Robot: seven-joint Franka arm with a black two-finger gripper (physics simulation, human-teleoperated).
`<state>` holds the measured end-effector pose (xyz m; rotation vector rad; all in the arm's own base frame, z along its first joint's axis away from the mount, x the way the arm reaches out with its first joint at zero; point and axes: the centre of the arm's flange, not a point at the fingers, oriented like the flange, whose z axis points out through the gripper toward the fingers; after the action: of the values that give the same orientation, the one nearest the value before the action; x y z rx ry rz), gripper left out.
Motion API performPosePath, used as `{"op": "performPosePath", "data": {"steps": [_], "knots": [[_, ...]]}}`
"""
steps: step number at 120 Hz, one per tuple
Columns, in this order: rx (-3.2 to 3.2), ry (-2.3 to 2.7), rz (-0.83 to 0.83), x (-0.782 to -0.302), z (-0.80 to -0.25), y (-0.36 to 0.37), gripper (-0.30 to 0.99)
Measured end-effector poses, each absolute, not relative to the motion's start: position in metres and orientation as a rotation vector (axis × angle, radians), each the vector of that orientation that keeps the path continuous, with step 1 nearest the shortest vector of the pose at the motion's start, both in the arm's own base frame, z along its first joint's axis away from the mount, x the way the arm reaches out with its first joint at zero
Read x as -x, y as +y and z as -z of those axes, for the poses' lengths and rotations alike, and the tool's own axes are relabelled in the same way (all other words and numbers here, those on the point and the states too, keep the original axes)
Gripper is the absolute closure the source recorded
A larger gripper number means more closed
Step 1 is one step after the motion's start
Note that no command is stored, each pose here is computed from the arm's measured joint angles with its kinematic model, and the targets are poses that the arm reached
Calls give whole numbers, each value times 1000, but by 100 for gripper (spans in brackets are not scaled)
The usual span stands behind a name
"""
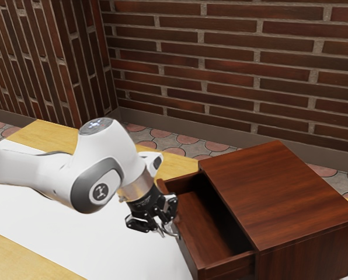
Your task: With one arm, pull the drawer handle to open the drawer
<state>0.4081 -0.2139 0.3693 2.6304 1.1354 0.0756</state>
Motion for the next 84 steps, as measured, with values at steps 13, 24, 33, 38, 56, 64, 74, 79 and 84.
{"op": "performPosePath", "data": {"steps": [13,24,33,38,56,64,74,79,84], "knots": [[-2630,1145,-79,-406,-370,-213,68],[-2630,1152,-83,-404,-372,-212,68],[-2632,1159,-86,-401,-373,-210,68],[-2634,1162,-84,-400,-372,-209,68],[-2636,1173,-84,-397,-372,-207,68],[-2630,1186,-88,-397,-374,-203,68],[-2629,1195,-93,-395,-375,-200,68],[-2631,1198,-92,-394,-375,-199,68],[-2632,1201,-93,-393,-374,-198,68]]}}
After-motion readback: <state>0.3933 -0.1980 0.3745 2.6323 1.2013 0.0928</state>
